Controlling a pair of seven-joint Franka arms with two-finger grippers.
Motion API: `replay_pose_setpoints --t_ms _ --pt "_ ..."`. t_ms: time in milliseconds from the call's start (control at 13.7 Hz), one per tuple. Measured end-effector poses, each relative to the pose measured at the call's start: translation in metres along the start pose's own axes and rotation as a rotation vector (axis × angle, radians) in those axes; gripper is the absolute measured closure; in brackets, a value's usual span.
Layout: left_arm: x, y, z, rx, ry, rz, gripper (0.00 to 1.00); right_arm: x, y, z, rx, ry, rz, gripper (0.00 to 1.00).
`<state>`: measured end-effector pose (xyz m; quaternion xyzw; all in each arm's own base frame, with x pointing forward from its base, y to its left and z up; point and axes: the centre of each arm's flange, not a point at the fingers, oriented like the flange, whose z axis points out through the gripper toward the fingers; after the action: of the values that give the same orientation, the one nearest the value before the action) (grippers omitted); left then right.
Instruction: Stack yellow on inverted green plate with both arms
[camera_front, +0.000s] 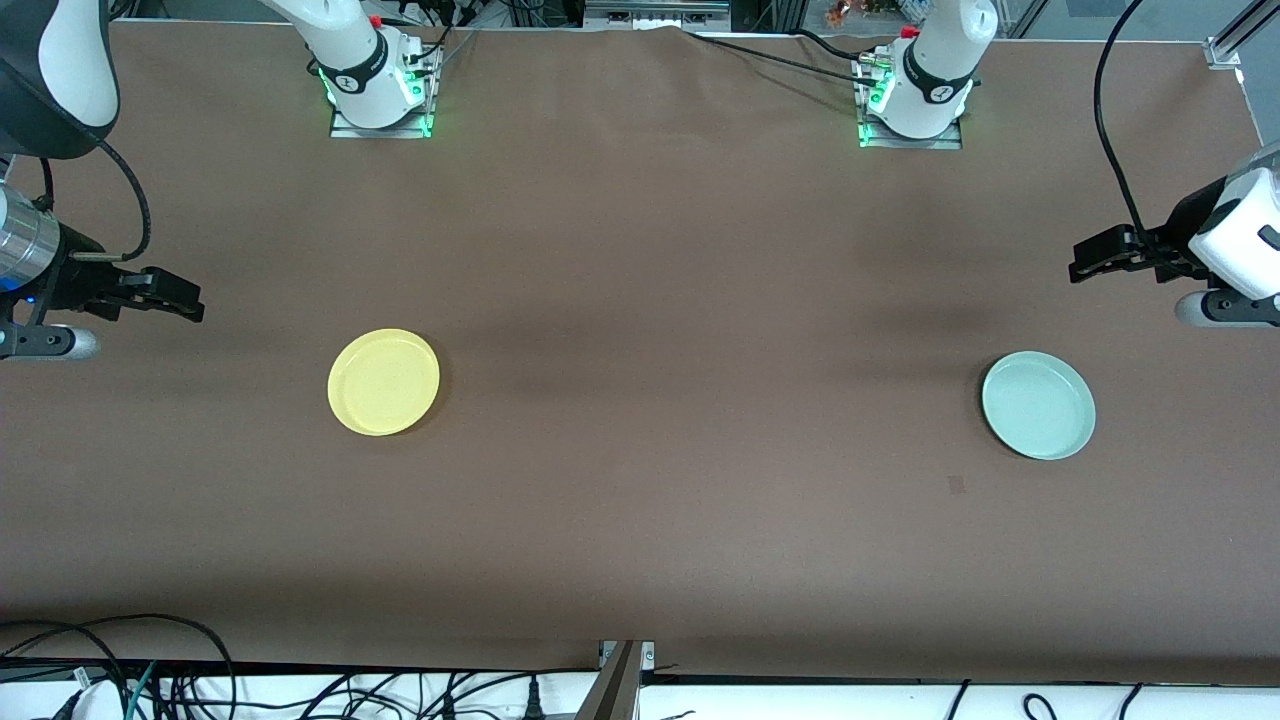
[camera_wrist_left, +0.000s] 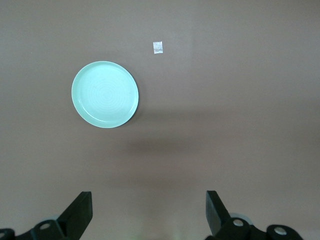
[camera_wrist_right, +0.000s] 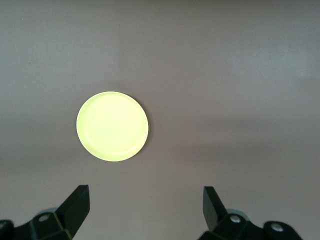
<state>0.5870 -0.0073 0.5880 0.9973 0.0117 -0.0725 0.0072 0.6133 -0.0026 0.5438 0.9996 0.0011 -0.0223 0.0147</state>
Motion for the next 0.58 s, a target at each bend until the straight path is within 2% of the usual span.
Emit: replay_pose_setpoints --t_ms 582 --pt "0.0029 0.0005 0.0047 0.001 -0.009 -0.001 0.0 0.0 0.0 0.0 0.0 0.0 0.0 0.0"
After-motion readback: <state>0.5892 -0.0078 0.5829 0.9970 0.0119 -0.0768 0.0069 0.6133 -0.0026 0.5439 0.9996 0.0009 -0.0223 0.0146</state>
